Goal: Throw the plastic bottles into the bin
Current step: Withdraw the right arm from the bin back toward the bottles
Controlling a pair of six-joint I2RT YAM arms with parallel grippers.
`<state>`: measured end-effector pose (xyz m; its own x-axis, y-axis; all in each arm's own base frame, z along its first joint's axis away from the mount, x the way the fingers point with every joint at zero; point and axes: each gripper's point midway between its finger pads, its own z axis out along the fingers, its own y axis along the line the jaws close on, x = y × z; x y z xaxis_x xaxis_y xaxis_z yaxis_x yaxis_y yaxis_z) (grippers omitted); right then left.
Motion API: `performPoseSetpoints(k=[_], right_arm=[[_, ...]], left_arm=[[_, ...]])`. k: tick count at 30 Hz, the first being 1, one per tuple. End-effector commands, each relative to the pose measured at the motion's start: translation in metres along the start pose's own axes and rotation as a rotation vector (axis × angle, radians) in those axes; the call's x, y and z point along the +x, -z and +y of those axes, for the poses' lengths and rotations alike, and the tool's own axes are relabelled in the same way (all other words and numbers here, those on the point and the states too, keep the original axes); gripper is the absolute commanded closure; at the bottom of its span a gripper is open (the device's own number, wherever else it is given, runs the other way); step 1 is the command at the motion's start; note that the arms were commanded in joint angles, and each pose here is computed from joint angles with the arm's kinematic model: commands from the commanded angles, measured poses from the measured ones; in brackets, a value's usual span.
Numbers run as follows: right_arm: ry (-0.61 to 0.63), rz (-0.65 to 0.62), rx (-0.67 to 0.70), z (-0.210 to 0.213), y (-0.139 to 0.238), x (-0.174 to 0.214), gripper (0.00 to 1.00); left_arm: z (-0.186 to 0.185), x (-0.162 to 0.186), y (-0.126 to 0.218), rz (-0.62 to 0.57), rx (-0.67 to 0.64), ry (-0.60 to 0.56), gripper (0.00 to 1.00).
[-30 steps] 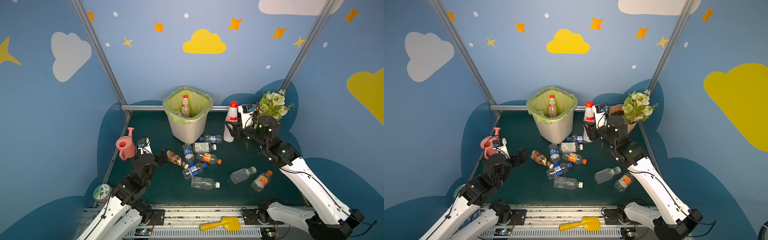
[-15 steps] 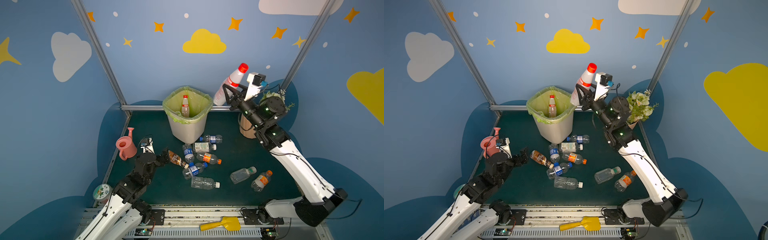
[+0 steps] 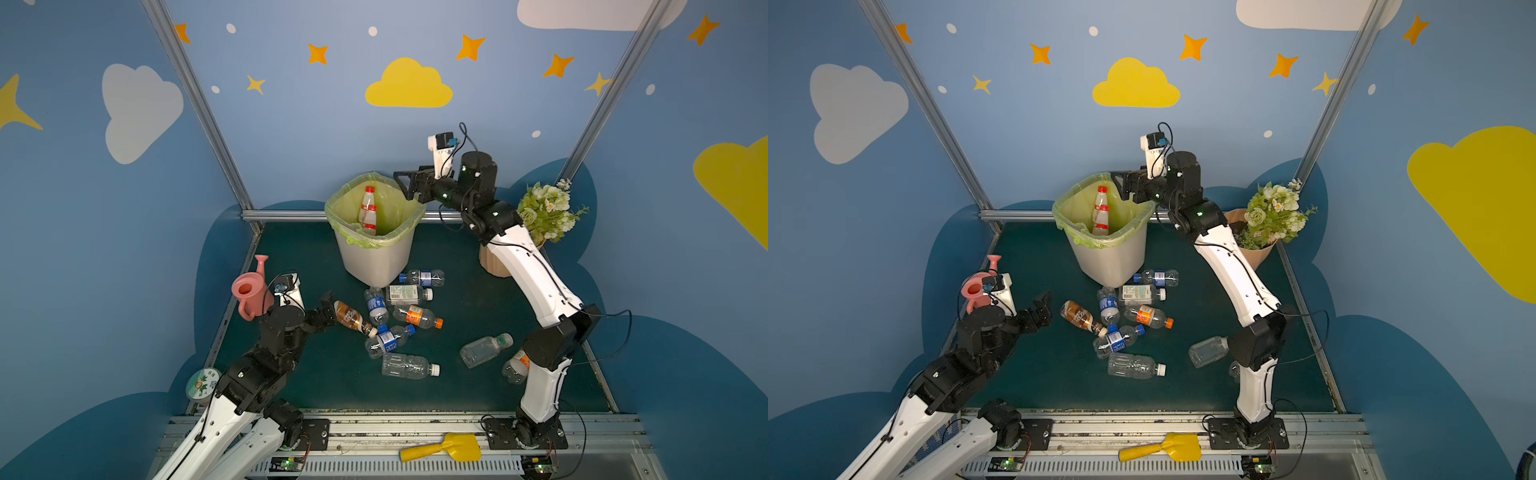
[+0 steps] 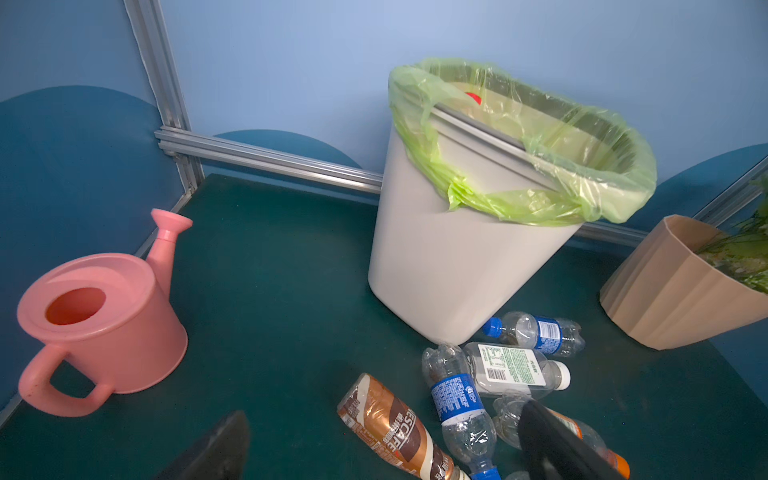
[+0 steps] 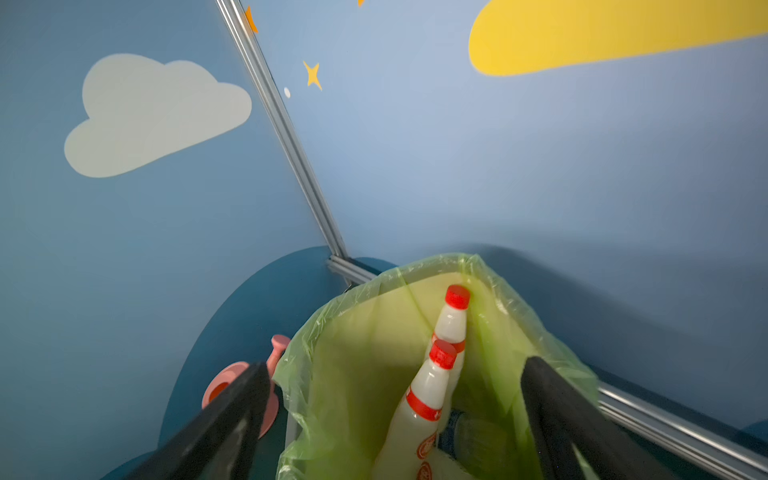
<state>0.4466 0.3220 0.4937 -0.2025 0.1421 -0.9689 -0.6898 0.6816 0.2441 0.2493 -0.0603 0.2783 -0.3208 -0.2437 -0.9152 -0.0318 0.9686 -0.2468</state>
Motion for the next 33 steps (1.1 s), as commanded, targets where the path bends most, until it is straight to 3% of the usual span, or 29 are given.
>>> performPoseSetpoints(k=[1, 5, 9, 14, 19, 25, 33], right_arm=[[0.105, -0.157, 0.057, 0.019, 0.080, -0.073, 0.08], [0.113, -0.160, 0.173, 0.000, 0.117, -0.060, 0.08], [0.058, -0.098, 0.350, -0.039, 0.157, -0.013, 0.06], [-0.121, 0.074, 0.594, -0.097, 0.203, 0.081, 0.06], [-0.391, 0.201, 0.789, -0.137, 0.253, 0.177, 0.06], [-0.673, 0.280, 0.915, -0.142, 0.300, 0.254, 0.06], [-0.875, 0.424, 0.977, -0.126, 0.322, 0.318, 0.05]], left_arm=[[0.007, -0.001, 0.005, -0.010, -0.019, 0.016, 0.00], [0.008, 0.002, 0.005, -0.006, -0.022, 0.024, 0.00], [0.007, -0.001, 0.004, -0.014, -0.022, 0.022, 0.00], [0.004, 0.001, 0.000, -0.013, -0.013, 0.029, 0.00], [0.003, 0.006, -0.004, -0.002, -0.014, 0.025, 0.00], [-0.002, 0.007, -0.008, 0.000, 0.006, -0.026, 0.00], [-0.016, 0.013, -0.020, 0.028, 0.039, -0.079, 0.00]])
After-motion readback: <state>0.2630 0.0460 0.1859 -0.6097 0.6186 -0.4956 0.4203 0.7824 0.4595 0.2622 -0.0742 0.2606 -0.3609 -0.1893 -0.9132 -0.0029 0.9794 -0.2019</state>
